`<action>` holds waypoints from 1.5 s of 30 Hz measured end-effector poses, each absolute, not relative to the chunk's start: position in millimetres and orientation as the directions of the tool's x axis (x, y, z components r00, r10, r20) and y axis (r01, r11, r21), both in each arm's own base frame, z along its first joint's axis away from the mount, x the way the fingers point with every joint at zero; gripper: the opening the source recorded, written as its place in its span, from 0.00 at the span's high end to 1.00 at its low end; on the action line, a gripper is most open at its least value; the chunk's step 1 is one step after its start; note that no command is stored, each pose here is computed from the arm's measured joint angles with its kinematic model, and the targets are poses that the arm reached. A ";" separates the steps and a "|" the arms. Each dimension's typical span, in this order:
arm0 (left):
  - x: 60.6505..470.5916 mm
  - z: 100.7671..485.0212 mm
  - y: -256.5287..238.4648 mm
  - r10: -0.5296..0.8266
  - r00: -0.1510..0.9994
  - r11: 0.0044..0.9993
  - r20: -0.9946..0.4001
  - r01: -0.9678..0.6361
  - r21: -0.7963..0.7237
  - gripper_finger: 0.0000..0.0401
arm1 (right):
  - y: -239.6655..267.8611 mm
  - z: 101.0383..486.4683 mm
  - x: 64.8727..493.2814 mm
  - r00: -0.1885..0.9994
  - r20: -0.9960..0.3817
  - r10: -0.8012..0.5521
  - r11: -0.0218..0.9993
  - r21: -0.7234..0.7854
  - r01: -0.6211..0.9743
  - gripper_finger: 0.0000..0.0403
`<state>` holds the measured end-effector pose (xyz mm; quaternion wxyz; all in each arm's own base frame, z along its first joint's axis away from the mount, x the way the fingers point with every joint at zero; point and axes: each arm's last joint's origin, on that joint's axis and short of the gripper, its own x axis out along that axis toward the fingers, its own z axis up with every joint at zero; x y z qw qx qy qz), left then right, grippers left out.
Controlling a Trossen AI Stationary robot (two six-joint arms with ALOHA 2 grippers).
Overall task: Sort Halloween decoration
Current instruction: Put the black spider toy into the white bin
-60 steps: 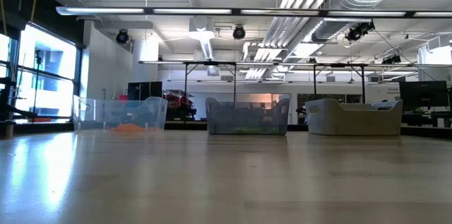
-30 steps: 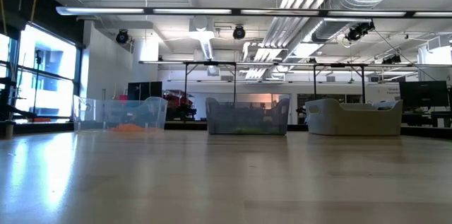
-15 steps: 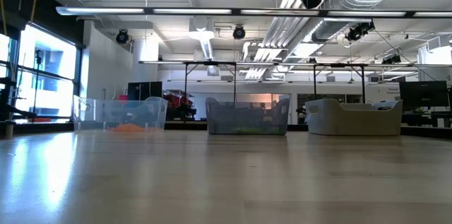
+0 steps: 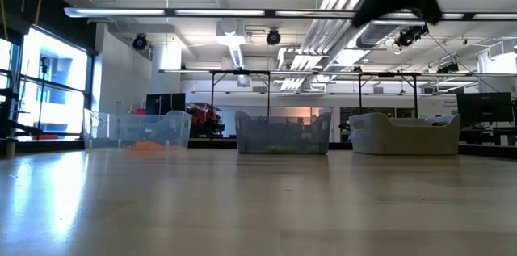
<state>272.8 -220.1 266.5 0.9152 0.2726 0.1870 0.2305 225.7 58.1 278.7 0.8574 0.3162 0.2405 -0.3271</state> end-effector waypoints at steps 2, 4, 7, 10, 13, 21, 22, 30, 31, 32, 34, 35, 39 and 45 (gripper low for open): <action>265.8 265.4 -223.8 0.509 0.830 0.762 -0.229 -0.310 0.569 0.79 | 37.1 278.1 201.2 0.538 -0.694 -0.478 0.464 0.320 0.826 1.00; 258.3 265.7 -226.2 0.499 0.833 0.768 -0.238 -0.298 0.566 0.80 | 17.6 276.5 179.5 0.409 -0.745 -0.526 0.337 0.259 0.905 1.00; 248.9 264.9 -228.9 0.488 0.836 0.774 -0.251 -0.281 0.567 0.80 | -5.6 272.2 154.1 0.290 -0.791 -0.539 0.197 0.216 0.956 1.00; 240.2 266.9 -228.5 0.485 0.836 0.778 -0.257 -0.278 0.564 0.80 | -24.1 264.6 139.8 0.257 -0.784 -0.564 0.109 0.238 0.965 0.99; 232.1 267.8 -225.0 0.490 0.829 0.774 -0.270 -0.271 0.573 0.80 | -42.3 248.1 131.6 0.225 -0.792 -0.567 0.043 0.245 0.969 0.99; 216.7 269.4 -205.3 0.548 0.782 0.755 -0.296 -0.310 0.579 0.80 | -89.4 194.1 116.4 0.219 -0.817 -0.534 -0.029 0.276 0.961 0.98; 215.5 268.8 -203.8 0.555 0.777 0.750 -0.296 -0.313 0.583 0.80 | -93.8 189.9 115.6 0.238 -0.804 -0.545 -0.023 0.297 0.954 0.98; 212.9 267.6 -196.2 0.594 0.755 0.724 -0.277 -0.351 0.594 0.79 | -114.0 182.6 108.9 0.258 -0.761 -0.596 -0.029 0.341 0.940 0.98; 213.5 267.7 -195.4 0.599 0.753 0.720 -0.272 -0.356 0.596 0.79 | -115.1 181.3 108.4 0.250 -0.767 -0.590 -0.027 0.329 0.944 0.98; 213.9 267.7 -194.5 0.602 0.751 0.716 -0.271 -0.358 0.600 0.79 | -116.3 180.1 108.6 0.248 -0.773 -0.584 -0.022 0.321 0.947 0.98; 214.9 267.6 -192.8 0.609 0.746 0.710 -0.271 -0.361 0.604 0.79 | -118.0 178.1 109.5 0.252 -0.782 -0.571 -0.012 0.315 0.949 0.98; 215.4 267.6 -191.9 0.612 0.743 0.708 -0.270 -0.362 0.607 0.79 | -118.9 177.8 110.2 0.254 -0.780 -0.572 -0.003 0.312 0.950 0.97; 216.7 267.5 -190.4 0.617 0.739 0.705 -0.271 -0.367 0.608 0.79 | -120.7 176.2 111.5 0.251 -0.781 -0.571 0.013 0.297 0.955 0.90; 216.6 267.5 -190.4 0.617 0.739 0.705 -0.271 -0.366 0.608 0.79 | -121.4 175.3 111.4 0.243 -0.785 -0.570 -0.001 0.296 0.955 0.73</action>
